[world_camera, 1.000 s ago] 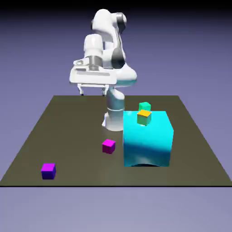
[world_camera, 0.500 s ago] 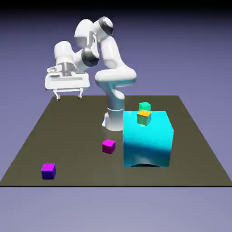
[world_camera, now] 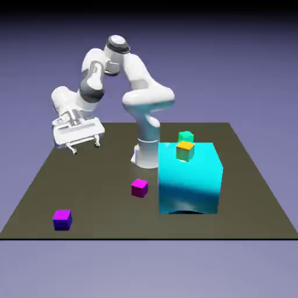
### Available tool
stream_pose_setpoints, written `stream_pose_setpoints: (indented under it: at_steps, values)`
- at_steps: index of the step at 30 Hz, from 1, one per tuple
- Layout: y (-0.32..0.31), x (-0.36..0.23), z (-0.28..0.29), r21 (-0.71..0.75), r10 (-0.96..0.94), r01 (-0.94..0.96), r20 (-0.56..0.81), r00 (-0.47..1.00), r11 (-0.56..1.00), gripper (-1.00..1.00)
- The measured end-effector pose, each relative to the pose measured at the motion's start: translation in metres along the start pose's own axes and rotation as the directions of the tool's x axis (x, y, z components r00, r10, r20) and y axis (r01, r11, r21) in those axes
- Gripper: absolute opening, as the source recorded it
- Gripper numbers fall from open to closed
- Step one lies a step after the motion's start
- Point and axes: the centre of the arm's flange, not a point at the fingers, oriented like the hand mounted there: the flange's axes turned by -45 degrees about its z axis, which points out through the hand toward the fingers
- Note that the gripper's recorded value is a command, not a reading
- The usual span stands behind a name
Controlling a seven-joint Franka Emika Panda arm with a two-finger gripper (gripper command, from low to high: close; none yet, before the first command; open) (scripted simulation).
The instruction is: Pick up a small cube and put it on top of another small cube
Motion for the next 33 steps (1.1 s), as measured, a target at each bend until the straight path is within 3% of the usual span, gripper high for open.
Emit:
stream_pose_setpoints:
  at_steps: [10,20,25,26,33]
  values:
    - [-0.036,-0.092,0.066,0.198,-0.078,0.118,-0.196,0.977,0.973,0.00]
    - [-0.115,-0.159,0.148,0.331,-0.093,0.267,-0.457,0.884,0.905,0.00]
    - [-0.130,-0.157,0.190,0.331,-0.094,0.268,-0.459,0.883,0.905,0.00]
    - [-0.135,-0.156,0.201,0.332,-0.093,0.268,-0.459,0.884,0.905,-1.00]
    - [-0.102,-0.153,0.144,0.343,-0.112,0.276,-0.429,0.896,0.898,-1.00]
